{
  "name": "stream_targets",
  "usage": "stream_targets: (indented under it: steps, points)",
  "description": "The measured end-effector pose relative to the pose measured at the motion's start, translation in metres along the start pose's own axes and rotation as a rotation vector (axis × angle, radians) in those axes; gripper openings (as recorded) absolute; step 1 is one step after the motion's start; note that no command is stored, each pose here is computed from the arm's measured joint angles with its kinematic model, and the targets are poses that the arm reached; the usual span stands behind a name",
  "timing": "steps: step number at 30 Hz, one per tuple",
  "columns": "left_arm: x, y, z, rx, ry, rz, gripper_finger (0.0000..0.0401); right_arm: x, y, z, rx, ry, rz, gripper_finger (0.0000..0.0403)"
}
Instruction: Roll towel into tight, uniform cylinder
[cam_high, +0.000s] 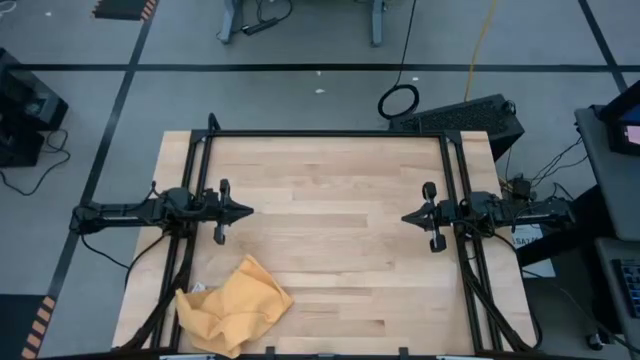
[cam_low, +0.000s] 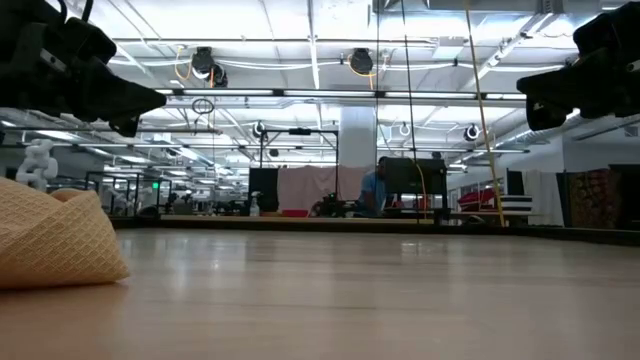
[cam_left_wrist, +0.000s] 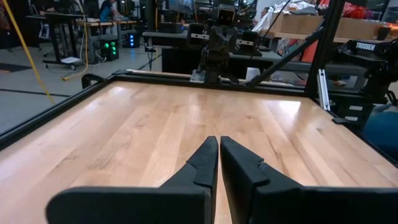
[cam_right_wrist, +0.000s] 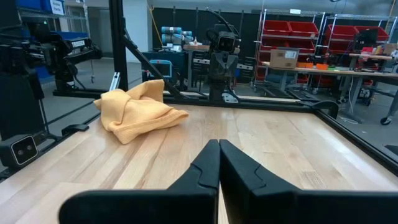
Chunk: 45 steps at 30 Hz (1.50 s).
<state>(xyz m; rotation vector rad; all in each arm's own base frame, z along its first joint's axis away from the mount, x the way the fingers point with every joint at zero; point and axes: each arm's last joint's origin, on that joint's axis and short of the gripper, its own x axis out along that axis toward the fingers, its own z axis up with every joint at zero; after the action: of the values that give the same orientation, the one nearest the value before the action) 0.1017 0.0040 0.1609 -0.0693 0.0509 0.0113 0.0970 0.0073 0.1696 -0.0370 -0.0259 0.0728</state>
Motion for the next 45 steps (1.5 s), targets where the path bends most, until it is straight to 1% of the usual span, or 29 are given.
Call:
stream_targets:
  steps: [42,45]
  points:
    - [0.0,0.0,-0.0001,0.0,0.0,0.0,0.0027,0.0,-0.0001,0.0011,0.0,-0.013,-0.002,0.0]
    - [0.0,0.0,-0.0001,0.0,0.0,0.0,0.0027,0.0,0.0,0.0012,0.026,-0.014,0.0,0.0]
